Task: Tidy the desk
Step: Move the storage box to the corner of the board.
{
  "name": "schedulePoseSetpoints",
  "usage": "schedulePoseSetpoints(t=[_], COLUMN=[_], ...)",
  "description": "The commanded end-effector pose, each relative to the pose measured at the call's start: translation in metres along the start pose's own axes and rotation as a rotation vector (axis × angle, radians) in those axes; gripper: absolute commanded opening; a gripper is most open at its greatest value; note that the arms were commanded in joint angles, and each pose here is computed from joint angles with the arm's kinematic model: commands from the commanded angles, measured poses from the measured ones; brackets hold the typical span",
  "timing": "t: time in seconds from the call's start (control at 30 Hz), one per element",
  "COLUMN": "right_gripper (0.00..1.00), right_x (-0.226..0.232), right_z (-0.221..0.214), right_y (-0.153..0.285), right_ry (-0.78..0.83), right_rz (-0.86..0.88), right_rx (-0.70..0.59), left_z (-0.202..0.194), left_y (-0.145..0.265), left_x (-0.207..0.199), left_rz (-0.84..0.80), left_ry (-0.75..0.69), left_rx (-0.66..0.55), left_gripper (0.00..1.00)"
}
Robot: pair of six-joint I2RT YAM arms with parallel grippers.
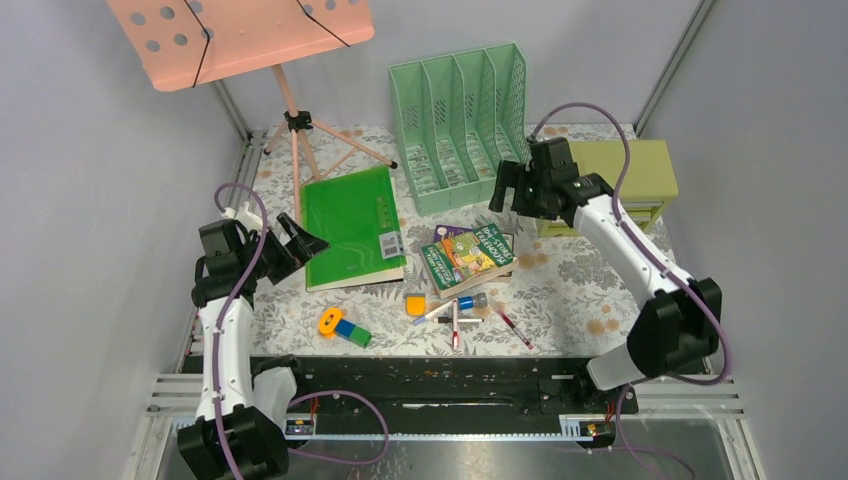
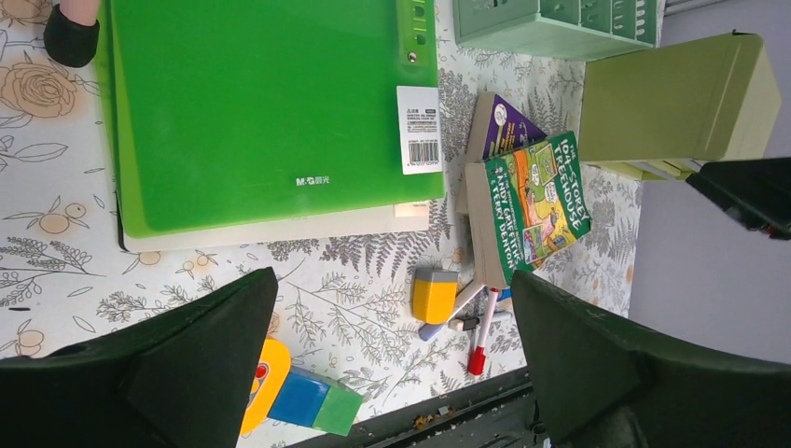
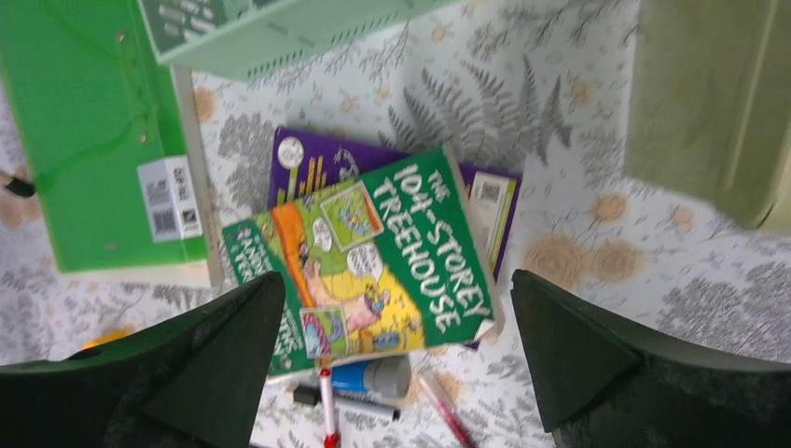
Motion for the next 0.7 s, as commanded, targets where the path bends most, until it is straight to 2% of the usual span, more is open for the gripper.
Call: schedulePoseSetpoints(t=[0.0, 0.4, 0.67], right_gripper=[0.99, 0.98, 0.98], right_x=[-0.004, -0.047, -0.078], right_z=[0.030, 0.053, 0.062], right_y=[-0.007, -0.033, -0.031], right_ry=[0.075, 0.219, 0.114], right_rz=[-0.104, -0.467, -0.541], right_rx=[-0.030, 0.015, 0.013], left_z=[0.011, 0.010, 0.009], left_y=[0.004, 0.001, 0.001], left_x=[-0.008, -0.006, -0.007], left_rz=[-0.017, -0.013, -0.014], left_ry=[-0.070, -0.059, -0.060], left_rx=[-0.053, -0.037, -0.035], left_gripper=[0.99, 0.99, 0.99])
Point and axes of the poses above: each gripper's point midway between its finger pads, its own y axis back along the fingers, its own x axis along the line the jaws close on, z = x × y, the point moved 6 cm from there along y, back along the fingers, and after that the axes turned 9 degrees about y, right-handed, at the moved point
